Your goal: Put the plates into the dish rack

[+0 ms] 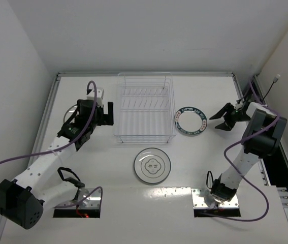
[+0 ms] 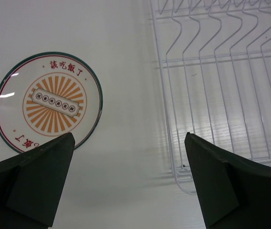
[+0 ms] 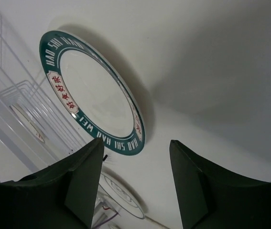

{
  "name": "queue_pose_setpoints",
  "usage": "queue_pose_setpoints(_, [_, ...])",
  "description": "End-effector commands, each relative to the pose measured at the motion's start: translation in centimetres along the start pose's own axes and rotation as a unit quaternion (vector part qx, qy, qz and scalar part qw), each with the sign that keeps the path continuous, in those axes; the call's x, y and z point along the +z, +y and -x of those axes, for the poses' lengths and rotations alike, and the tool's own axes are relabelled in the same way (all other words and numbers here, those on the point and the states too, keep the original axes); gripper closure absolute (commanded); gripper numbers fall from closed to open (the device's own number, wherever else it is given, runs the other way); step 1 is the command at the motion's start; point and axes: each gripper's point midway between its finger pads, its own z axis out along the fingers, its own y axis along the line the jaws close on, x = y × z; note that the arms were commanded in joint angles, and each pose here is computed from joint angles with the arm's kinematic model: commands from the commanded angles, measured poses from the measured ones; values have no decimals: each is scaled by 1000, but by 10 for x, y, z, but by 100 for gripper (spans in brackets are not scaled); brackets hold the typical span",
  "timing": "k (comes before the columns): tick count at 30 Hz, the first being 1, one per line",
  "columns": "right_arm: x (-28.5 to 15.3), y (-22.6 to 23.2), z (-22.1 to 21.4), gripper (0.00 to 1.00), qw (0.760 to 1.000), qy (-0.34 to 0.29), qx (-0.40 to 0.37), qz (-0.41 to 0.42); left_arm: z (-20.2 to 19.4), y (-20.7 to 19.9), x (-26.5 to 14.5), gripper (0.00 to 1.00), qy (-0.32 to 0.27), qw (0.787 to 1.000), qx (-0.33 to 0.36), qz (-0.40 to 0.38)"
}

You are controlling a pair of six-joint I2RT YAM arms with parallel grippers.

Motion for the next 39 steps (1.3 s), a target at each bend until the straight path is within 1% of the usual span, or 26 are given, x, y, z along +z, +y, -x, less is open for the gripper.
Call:
queue_pose_setpoints(1, [5, 20, 8, 46, 999, -14, -38, 22, 31, -11, 5, 0, -43, 999, -9, -16])
queue_pose_setpoints(3, [13, 20, 4, 46, 999, -13, -53, -6, 28, -12, 8, 0, -34, 999, -6, -14])
queue_pose_setpoints(4, [17, 16, 2, 46, 997, -16, -63, -44, 28, -12, 8, 0, -34, 999, -11, -15])
queue_pose_setpoints(5, [20, 12, 0, 46, 996, -16, -67, -64, 28, -11, 8, 0, -34, 999, -11, -9])
queue_pose_setpoints(8, [24, 8, -4, 50, 990, -18, -82, -111, 26, -10, 8, 0, -30, 999, -10, -9])
queue_pose_setpoints(12, [35, 2, -13, 50, 987, -5, -85, -134, 29, -8, 6, 0, -35, 999, -11, -5])
queue_pose_setpoints(14, [42, 4, -13, 50, 988, -8, -81, -131, 29, -7, 6, 0, -36, 999, -12, 0])
queue_pose_setpoints(16, [47, 6, -21, 50, 987, 0, -85, -136, 29, -7, 6, 0, -36, 999, -12, 0])
queue_pose_setpoints(18, [51, 14, -22, 53, 989, 0, -84, -123, 29, -5, 6, 0, -37, 999, -12, 5])
queue_pose_setpoints(20, [55, 16, -23, 61, 991, 5, -80, -111, 29, -5, 6, 0, -37, 999, -12, 5])
queue_pose_setpoints(21, [61, 20, -27, 76, 992, 12, -79, -97, 27, -5, 8, 0, -32, 999, -10, 6])
queue_pose_setpoints(23, [67, 23, -28, 95, 994, 12, -76, -81, 27, -3, 8, 0, -33, 999, -10, 10])
queue_pose_setpoints(25, [74, 23, -40, 100, 995, 30, -71, -66, 27, -3, 8, 0, -33, 999, -10, 10])
queue_pose_setpoints(27, [76, 22, -43, 100, 995, 32, -71, -59, 23, -2, 10, 0, -25, 1000, -8, 16])
queue_pose_setpoints(30, [62, 34, -38, 100, 995, 2, -88, -50, 23, -2, 10, 0, -25, 1000, -8, 16])
queue_pose_setpoints(34, [20, 65, -19, 100, 989, -67, -126, -46, 23, -2, 10, 0, -25, 1000, -8, 16])
queue_pose_setpoints(35, [1, 79, -10, 100, 984, -100, -139, -44, 23, -2, 10, 0, -25, 1000, -8, 16])
queue_pose_setpoints(37, [-22, 100, 3, 100, 978, -135, -154, -36, 23, 0, 10, 0, -26, 999, -8, 21])
queue_pose_setpoints(39, [-40, 119, 10, 100, 973, -155, -170, -25, 20, -1, 12, 0, -21, 1000, -6, 22])
